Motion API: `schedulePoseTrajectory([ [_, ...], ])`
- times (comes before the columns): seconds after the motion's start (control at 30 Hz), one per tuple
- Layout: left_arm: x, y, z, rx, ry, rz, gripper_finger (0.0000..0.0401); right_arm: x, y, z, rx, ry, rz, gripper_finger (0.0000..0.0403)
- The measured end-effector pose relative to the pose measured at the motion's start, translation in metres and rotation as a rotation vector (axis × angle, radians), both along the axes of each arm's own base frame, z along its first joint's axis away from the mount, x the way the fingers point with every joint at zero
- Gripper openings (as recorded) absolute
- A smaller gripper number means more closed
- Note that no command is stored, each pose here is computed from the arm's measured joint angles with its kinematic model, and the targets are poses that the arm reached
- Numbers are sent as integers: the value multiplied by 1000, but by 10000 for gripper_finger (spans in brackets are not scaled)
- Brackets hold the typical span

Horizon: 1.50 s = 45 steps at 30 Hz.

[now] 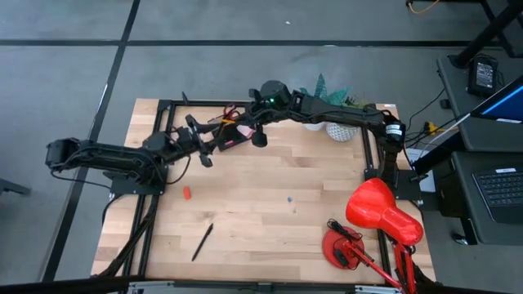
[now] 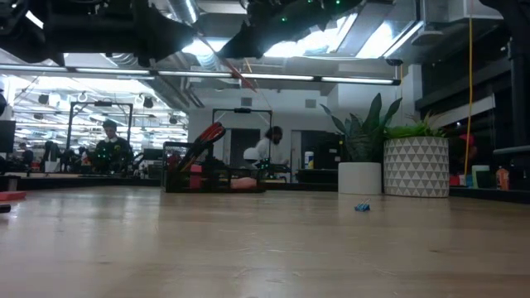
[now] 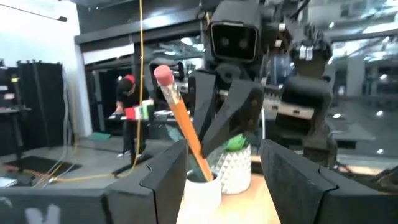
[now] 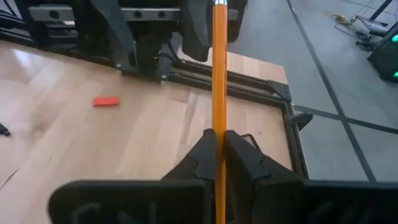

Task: Pick and place office supplies into organizer
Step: Put the pencil into the desk organizer

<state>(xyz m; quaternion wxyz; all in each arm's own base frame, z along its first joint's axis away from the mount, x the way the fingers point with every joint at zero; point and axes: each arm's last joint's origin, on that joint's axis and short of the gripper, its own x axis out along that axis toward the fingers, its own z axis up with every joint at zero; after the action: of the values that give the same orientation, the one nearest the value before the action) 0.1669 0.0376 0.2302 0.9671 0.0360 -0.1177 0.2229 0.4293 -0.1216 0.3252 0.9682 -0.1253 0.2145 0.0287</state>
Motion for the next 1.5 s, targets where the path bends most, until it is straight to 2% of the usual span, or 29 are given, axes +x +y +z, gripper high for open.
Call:
schedulePoseTrajectory([
  [0.3,-2,12,2,-50,-56,-33,196,4,10,2,-23,-25,33,23],
  [0.57,1,13,10,-39,-80,-95,196,4,10,2,-23,-25,33,23],
  [0.9,12,17,11,-51,-48,-90,190,4,11,2,-21,-23,33,23],
  [1.07,12,17,12,-50,-66,-68,149,4,12,2,-21,-22,37,23],
  [1.4,12,17,13,-46,-78,-67,23,5,14,1,-21,-22,41,23],
  [1.5,12,17,13,-32,-72,-63,16,6,17,1,-15,-21,40,23],
])
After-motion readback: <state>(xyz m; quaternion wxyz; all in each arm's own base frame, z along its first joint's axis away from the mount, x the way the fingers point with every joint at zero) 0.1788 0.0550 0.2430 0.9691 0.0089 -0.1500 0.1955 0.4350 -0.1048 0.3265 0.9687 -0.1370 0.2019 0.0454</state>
